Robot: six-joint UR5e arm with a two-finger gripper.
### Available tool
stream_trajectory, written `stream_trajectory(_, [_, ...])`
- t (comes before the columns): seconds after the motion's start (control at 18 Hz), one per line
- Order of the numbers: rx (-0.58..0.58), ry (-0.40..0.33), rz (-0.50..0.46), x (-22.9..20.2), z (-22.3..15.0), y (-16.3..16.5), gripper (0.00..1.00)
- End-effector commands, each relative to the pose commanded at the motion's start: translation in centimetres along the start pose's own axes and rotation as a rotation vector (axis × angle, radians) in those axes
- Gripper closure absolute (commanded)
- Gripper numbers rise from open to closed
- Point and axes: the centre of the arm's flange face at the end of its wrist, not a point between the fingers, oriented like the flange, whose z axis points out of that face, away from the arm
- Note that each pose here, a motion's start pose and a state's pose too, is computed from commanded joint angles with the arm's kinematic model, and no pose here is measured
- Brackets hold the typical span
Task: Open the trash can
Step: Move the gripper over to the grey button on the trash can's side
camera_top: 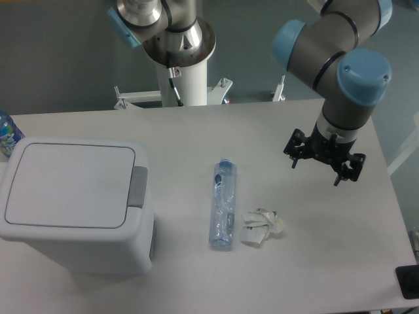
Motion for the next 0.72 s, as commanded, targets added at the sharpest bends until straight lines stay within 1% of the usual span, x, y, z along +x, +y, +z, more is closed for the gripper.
stream_trajectory(0.17, [0.005, 0.009, 0.036, 1.8, 0.1, -1.9, 0.0])
stream_trajectory(0.33, [0.054, 0.049, 0.006, 2.5, 0.9, -2.5, 0.0])
stream_trajectory(0.39, [0.047, 0.053, -0.02, 2.8, 1.1, -2.7, 0.0])
stream_trajectory(0.5, [0.051, 0.066, -0.113, 3.5, 1.4, -3.2, 0.0])
stream_trajectory(0.67, [0.112, 0.059, -0.189, 4.2, -0.4, -4.4, 0.0])
stream_trajectory(0.72, [0.14, 0.047, -0.237, 4.3, -1.2, -4.6, 0.0])
